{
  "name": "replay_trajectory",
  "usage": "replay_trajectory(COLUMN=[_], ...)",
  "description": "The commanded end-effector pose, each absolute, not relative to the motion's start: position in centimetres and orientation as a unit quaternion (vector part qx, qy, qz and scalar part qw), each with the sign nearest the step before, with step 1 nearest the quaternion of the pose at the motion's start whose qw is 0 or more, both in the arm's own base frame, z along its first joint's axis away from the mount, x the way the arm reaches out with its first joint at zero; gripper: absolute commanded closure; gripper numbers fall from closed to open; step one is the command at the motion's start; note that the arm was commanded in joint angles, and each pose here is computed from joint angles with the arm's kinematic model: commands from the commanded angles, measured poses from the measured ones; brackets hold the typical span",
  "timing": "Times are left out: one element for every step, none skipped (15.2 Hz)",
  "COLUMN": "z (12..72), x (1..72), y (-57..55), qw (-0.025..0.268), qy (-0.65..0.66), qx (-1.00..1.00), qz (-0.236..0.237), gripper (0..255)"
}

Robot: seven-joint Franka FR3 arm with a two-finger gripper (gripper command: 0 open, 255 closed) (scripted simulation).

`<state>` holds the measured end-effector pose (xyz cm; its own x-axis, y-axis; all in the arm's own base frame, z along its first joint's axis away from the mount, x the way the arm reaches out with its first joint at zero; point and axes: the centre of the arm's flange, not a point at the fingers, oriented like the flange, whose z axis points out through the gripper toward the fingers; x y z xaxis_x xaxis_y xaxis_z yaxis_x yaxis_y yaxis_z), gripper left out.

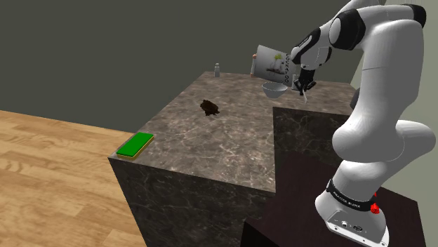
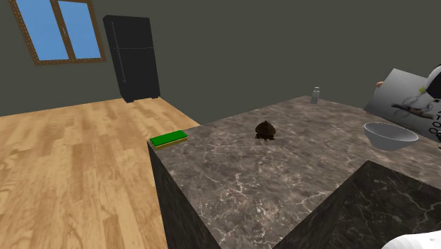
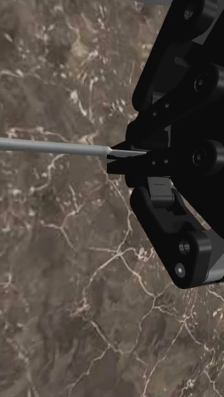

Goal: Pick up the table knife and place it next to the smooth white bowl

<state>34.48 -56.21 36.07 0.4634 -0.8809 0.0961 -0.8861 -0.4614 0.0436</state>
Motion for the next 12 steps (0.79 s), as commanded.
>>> replay_trajectory(z=[34.42, 34.42, 34.42, 34.42, 34.42, 34.42, 34.42, 34.42, 34.42, 34.42, 34.42, 34.42], x=[34.48, 34.48, 34.48, 34.48, 34.48, 34.48, 34.48, 34.48, 34.48, 34.49, 34.49, 34.49], y=[-56.15, -56.15, -56.15, -56.15, -56.15, -56.15, -56.15, -56.15, -56.15, -56.16, -56.16, -56.16], qw=[0.042, 0.042, 0.042, 0.042, 0.042, 0.042, 0.042, 0.042, 0.042, 0.042, 0.042, 0.042], qy=[-0.517, -0.517, -0.517, -0.517, -0.517, -0.517, -0.517, -0.517, -0.517, -0.517, -0.517, -0.517], qx=[0.854, 0.854, 0.854, 0.854, 0.854, 0.854, 0.854, 0.854, 0.854, 0.854, 0.854, 0.854], qz=[0.026, 0.026, 0.026, 0.026, 0.026, 0.026, 0.026, 0.026, 0.026, 0.026, 0.026, 0.026], gripper=[255, 255, 255, 255, 255, 255, 255, 255, 255, 0, 0, 0])
